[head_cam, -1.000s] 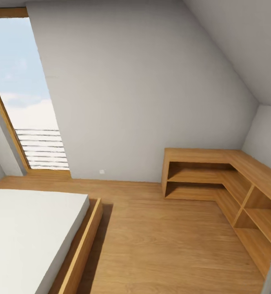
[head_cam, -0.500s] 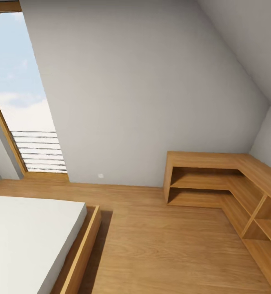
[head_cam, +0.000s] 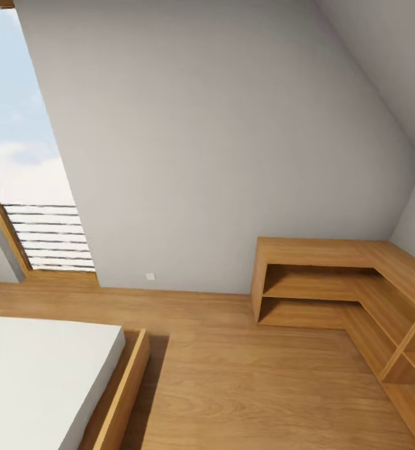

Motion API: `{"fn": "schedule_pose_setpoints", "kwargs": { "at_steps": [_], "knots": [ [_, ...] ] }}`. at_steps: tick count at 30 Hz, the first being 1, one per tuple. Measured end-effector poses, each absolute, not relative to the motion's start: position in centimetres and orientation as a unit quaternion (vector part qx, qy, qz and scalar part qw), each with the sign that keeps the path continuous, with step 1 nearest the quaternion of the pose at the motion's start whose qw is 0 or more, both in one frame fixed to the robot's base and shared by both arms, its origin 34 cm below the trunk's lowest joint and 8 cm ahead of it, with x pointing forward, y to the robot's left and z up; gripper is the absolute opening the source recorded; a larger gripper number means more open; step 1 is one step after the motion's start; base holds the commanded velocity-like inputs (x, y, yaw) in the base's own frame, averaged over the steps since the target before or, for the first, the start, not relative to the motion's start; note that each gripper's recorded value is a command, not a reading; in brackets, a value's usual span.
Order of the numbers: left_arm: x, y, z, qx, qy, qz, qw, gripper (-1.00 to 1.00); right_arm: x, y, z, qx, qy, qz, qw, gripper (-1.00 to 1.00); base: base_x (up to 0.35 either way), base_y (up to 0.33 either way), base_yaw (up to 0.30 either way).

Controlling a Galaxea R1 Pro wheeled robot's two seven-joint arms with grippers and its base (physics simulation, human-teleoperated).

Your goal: In the bedroom, organize the workspace by keeping the computer under the desk, ensuring the monitor is on the desk, placing the keyboard on the desk next to the monitor, placing the mouse on the desk next to the keyboard, moving the folder from the swivel chair onto the desk next to the mouse, stacking the notebook on top of the folder with the pen on top of the notebook, and positioning the swivel chair next to the desk.

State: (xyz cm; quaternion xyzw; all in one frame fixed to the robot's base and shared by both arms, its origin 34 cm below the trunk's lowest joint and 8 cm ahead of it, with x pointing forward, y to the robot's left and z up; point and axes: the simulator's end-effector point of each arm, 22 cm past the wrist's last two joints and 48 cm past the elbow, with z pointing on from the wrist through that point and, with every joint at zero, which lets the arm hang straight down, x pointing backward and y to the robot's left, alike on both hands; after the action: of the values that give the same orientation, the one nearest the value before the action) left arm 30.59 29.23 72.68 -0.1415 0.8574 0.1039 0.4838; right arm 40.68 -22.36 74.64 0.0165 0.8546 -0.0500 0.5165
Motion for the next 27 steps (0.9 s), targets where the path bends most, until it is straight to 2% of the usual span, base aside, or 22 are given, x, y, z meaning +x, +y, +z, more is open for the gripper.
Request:
{"fn": "schedule_pose_setpoints", "kwargs": {
  "at_steps": [27],
  "knots": [
    [31.15,29.25,73.09,-0.143,0.852,0.103,0.493,1.0,41.19,-22.32,75.26,0.016,0.849,-0.049,0.525,1.0,0.328,0.0,-0.211]
  ]
}}
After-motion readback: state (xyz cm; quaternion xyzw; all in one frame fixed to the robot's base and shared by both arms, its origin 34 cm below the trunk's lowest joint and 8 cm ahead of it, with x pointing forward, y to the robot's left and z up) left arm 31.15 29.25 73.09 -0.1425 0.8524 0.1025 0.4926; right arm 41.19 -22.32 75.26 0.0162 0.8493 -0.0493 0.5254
